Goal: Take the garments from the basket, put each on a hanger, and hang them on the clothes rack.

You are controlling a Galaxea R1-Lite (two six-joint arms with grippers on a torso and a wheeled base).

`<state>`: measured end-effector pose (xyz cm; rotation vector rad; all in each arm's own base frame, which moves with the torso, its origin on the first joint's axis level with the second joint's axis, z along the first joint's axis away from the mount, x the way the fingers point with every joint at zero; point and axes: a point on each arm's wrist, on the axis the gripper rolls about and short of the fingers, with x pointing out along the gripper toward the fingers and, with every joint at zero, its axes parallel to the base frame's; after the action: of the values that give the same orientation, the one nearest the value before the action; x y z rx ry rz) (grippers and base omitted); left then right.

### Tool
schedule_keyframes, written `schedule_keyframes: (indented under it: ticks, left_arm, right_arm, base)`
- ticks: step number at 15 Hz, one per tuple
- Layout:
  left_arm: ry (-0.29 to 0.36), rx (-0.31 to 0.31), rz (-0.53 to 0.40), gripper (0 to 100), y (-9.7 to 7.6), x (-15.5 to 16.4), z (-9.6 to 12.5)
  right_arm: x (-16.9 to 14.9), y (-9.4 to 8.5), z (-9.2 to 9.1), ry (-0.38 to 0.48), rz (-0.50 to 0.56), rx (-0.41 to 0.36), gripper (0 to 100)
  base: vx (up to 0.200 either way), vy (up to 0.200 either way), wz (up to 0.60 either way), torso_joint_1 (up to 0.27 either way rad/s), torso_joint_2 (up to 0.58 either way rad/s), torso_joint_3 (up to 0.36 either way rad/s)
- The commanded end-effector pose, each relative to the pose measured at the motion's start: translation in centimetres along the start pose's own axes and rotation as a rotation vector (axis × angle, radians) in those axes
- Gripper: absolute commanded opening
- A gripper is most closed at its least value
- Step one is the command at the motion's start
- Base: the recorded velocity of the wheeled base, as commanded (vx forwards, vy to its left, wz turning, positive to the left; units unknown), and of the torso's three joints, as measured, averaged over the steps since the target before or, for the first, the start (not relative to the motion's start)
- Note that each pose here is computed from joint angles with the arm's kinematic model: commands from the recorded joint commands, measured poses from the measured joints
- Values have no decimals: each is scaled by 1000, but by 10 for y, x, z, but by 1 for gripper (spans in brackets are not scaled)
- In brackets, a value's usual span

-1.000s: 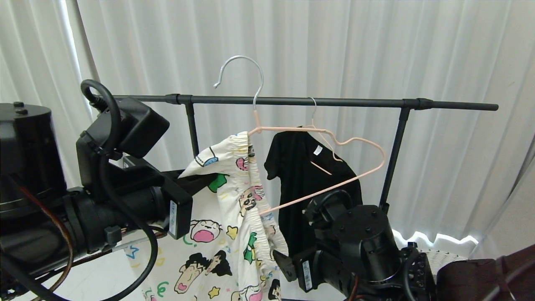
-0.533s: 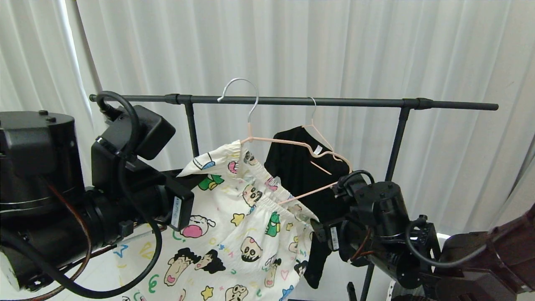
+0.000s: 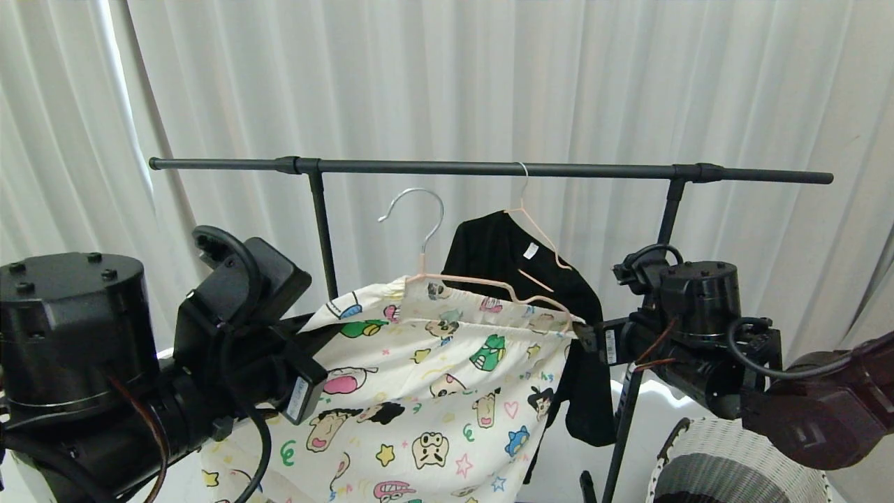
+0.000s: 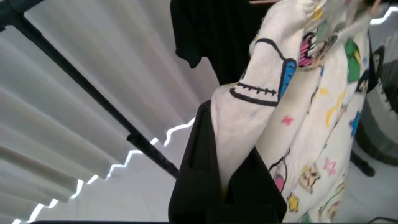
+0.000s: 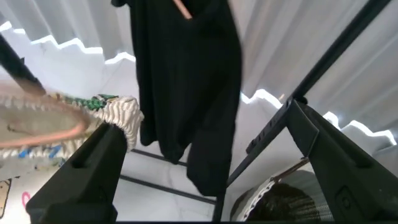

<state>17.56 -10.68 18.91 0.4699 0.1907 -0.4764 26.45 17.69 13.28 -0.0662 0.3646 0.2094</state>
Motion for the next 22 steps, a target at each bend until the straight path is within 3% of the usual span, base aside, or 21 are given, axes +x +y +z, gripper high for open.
schedule_keyframes:
  ticks: [1, 3, 5, 7, 8, 10, 11, 14, 18, 22]
  left_arm:
    - [28, 9, -10, 0, -3, -1, -9]
    - [67, 44, -25, 0, -7, -1, -19]
    - [167, 107, -29, 0, -15, 8, -37]
    - [211, 87, -4, 0, -20, 22, -38]
    - [193, 60, -6, 0, -22, 24, -34]
    - [104, -106, -39, 0, -36, 27, -19]
    - [82, -128, -44, 0, -39, 26, -18]
    - [31, -130, -63, 0, -47, 20, -23]
    - [-9, -105, -143, 0, -65, 11, -21]
    - [-73, -59, -275, 0, -90, -7, -12]
  right_arm:
    - [-2, -7, 6, -17, -13, 12, 100]
    - [-8, -10, 13, -43, -5, 0, 100]
    - [-25, -12, 27, -93, 94, -43, 100]
    - [-48, -10, 38, -117, 197, -135, 100]
    - [-54, -10, 40, -116, 228, -152, 100]
    - [-83, -17, 40, -45, 363, -250, 100]
    - [-93, -20, 39, -17, 409, -274, 100]
    - [-120, -21, 35, 39, 558, -381, 100]
    - [-122, -14, 37, 30, 640, -511, 100]
    - [-116, 18, 30, 78, 789, -661, 100]
  base:
    - [0, 0, 0, 0, 0, 0]
    - [0, 0, 0, 0, 0, 0]
    - [0, 0, 0, 0, 0, 0]
    - [0, 0, 0, 0, 0, 0]
    - [0, 0, 0, 0, 0, 0]
    - [0, 0, 0, 0, 0, 0]
    - [0, 0, 0, 0, 0, 0]
    - [0, 0, 0, 0, 0, 0]
    - [0, 0, 0, 0, 0, 0]
    - [0, 0, 0, 0, 0, 0]
